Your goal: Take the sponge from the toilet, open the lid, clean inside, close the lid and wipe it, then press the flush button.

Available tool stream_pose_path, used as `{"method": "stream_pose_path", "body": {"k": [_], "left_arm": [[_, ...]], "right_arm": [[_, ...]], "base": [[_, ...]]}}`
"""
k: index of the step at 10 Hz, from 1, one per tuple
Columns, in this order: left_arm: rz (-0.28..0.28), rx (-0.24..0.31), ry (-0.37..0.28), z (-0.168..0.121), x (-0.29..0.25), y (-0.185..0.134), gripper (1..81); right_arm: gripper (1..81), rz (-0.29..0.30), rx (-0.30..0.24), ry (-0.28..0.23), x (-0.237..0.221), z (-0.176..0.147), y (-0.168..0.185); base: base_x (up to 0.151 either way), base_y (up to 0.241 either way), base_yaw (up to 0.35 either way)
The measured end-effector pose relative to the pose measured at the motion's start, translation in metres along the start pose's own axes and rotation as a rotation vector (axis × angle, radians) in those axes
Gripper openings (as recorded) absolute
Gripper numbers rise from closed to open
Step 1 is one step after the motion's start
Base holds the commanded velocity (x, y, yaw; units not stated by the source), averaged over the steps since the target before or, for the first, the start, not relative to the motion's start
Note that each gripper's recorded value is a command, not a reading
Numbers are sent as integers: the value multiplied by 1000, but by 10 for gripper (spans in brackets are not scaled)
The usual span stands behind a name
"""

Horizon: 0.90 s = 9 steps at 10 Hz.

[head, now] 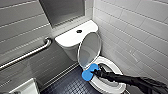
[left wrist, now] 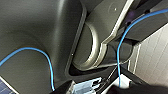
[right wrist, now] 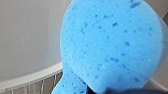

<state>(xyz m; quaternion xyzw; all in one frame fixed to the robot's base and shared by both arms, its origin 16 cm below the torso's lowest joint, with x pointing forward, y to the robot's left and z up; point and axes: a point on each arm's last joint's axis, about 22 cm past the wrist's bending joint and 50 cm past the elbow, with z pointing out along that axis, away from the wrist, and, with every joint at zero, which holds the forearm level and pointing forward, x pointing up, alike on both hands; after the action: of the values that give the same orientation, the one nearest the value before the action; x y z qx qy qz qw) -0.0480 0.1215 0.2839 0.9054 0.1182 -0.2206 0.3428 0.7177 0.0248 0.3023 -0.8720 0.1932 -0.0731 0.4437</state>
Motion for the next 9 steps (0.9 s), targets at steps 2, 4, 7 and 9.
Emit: {"method": "stream_pose_path", "body": {"k": [2, 4, 7, 9], "left_arm": [[0, -1, 0, 0, 0, 0, 811], [0, 0, 0, 0, 0, 0, 811], [2, -2, 0, 1, 0, 1, 811], [4, -8, 0, 3, 0, 5, 811]], "right_arm": [[10, 32, -9, -74, -41, -17, 20], [10, 54, -19, -73, -42, -47, 46], [10, 80, -41, -90, -50, -90, 74], [10, 105, -71, -91, -51, -124, 97]], "base": [[0, 0, 0], [0, 0, 0], [0, 0, 0], [0, 0, 0]]}}
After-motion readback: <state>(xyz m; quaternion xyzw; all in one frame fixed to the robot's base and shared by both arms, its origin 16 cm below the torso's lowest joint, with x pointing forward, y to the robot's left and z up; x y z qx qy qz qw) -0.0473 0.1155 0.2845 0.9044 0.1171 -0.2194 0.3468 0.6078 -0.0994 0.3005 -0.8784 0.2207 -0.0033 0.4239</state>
